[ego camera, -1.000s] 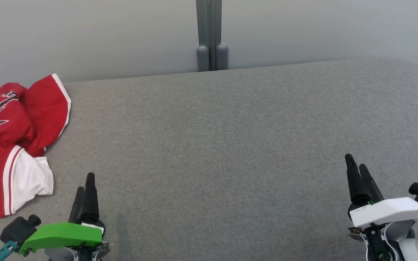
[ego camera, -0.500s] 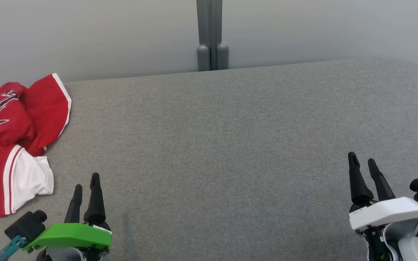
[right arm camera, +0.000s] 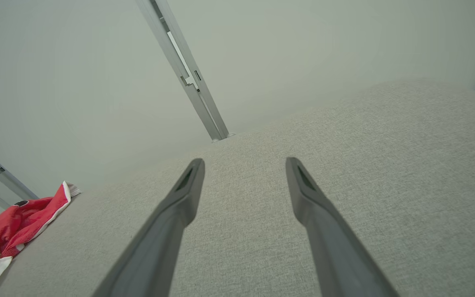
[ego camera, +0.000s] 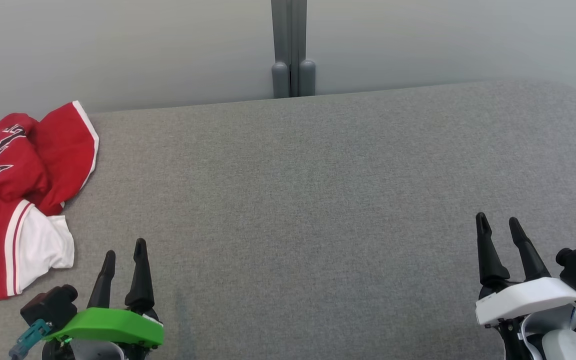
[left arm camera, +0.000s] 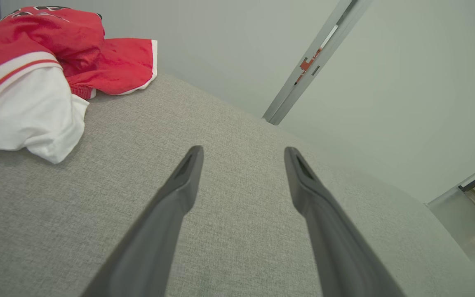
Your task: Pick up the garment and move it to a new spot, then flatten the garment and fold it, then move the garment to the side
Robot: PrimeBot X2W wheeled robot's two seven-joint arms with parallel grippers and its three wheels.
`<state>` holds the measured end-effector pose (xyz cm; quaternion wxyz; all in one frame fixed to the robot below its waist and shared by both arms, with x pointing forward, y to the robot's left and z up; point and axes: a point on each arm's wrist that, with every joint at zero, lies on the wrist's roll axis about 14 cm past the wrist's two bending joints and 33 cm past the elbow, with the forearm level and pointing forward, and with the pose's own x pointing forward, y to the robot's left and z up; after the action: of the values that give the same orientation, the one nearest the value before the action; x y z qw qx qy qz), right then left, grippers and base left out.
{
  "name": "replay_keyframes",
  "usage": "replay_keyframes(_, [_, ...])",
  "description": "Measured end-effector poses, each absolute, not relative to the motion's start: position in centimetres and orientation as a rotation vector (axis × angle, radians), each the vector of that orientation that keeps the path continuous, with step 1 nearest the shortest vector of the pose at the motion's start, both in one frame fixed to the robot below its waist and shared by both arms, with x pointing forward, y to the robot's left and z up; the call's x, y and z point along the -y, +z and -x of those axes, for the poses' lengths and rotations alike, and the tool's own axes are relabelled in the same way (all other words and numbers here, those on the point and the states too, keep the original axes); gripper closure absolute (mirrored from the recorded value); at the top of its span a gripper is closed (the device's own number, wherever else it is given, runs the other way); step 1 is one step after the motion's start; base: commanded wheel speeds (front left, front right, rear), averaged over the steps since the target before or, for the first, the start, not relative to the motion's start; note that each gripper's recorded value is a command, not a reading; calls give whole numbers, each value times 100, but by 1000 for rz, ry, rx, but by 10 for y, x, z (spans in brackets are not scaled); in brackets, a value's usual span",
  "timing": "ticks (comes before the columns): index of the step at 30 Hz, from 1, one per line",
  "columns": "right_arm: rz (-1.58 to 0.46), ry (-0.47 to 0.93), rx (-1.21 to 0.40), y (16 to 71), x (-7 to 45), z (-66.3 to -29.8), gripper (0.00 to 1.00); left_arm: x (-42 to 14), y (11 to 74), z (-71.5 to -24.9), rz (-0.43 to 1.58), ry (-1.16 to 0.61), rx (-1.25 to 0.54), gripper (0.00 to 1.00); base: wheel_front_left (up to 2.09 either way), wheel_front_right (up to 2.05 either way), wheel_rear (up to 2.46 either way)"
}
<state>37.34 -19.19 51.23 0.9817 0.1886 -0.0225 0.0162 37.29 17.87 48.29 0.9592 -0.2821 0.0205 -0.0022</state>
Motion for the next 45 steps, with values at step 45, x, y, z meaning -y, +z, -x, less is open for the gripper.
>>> replay_keyframes(45, [-4,61,54,502,189,-366,0,-180,477,-367,178,-56,-24,0,0,0,0])
